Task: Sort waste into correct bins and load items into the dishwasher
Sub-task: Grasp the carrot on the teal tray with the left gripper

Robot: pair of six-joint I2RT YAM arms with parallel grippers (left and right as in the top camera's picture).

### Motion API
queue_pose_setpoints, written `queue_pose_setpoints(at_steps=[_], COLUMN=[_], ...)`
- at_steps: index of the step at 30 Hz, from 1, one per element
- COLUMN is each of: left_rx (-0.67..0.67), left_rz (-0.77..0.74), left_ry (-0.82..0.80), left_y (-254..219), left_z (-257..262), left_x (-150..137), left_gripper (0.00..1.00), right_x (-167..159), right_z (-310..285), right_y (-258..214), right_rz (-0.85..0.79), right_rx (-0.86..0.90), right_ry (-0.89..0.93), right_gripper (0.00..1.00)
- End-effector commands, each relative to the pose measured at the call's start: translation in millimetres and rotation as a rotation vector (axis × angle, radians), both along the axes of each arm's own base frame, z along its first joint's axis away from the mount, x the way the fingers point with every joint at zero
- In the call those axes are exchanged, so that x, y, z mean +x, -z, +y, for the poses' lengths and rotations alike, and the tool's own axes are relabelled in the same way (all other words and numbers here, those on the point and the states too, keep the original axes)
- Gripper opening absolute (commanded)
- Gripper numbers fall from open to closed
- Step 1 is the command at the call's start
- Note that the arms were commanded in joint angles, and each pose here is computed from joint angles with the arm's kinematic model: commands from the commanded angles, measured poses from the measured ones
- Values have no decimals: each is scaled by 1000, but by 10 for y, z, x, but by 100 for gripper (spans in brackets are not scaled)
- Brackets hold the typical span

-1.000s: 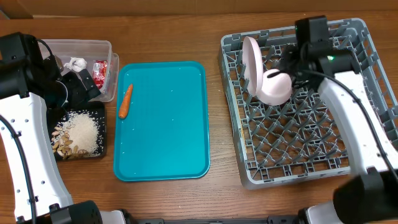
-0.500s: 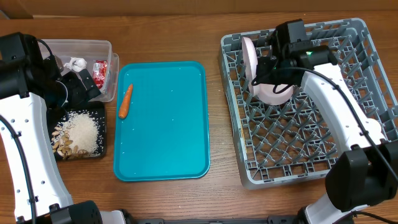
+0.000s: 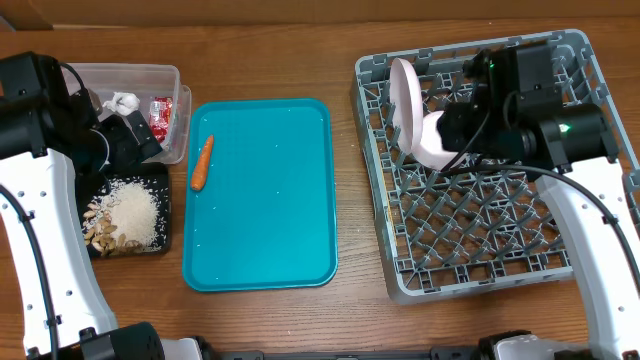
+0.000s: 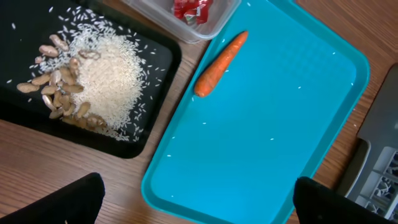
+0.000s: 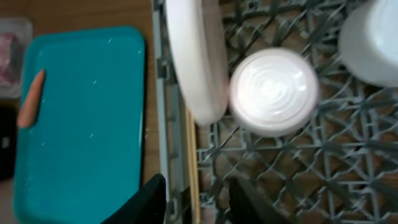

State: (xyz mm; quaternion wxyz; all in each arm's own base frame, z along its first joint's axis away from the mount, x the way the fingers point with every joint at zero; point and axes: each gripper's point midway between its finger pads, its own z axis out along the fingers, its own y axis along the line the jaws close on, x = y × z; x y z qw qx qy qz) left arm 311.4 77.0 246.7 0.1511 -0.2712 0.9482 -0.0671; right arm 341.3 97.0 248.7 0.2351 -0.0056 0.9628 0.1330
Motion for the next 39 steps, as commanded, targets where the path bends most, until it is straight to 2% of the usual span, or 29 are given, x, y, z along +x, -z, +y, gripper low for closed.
queue_pose_setpoints(at_steps=[1, 6, 9, 14, 17, 22, 26, 30, 32, 34, 36, 39], left_rx=[9, 18, 59, 181, 203, 225, 207, 189, 178, 176, 171, 166], left_rz=[-1, 26, 83, 147, 170, 232, 326, 411, 436, 452, 476, 485], left_ry=[119, 295, 388, 405, 401, 392, 403, 412, 418, 420, 418, 373], left_y=[83, 411, 778, 1277, 1568, 2014, 2362, 2552, 2561, 2553, 2506, 2270], left_z=[-235, -647, -844, -802, -764, -688, -687, -688, -706, -704, -703, -702], left_x=[144, 389, 589, 895, 1042, 1140, 1044, 897, 835, 796, 753, 760], left_gripper=[97, 97, 96, 95, 95, 95, 93, 79, 58, 43, 4, 4], right_x=[-157, -370, -499, -577, -578, -570, -559, -552, -542, -535, -535, -522], right_z=[215, 273, 321, 286, 286, 281, 259, 260, 263, 265, 264, 233], right_y=[48, 136, 178, 215, 215, 215, 221, 219, 216, 213, 214, 222], right_rz=[78, 166, 211, 247, 248, 247, 242, 239, 235, 232, 231, 227], right_rx=[110, 107, 92, 70, 70, 69, 56, 57, 58, 58, 58, 40], right_ry=[-79, -102, -123, -112, -111, -103, -98, -98, -98, -98, -98, -90], right_gripper=[38, 45, 54, 56, 56, 56, 57, 57, 57, 57, 57, 57])
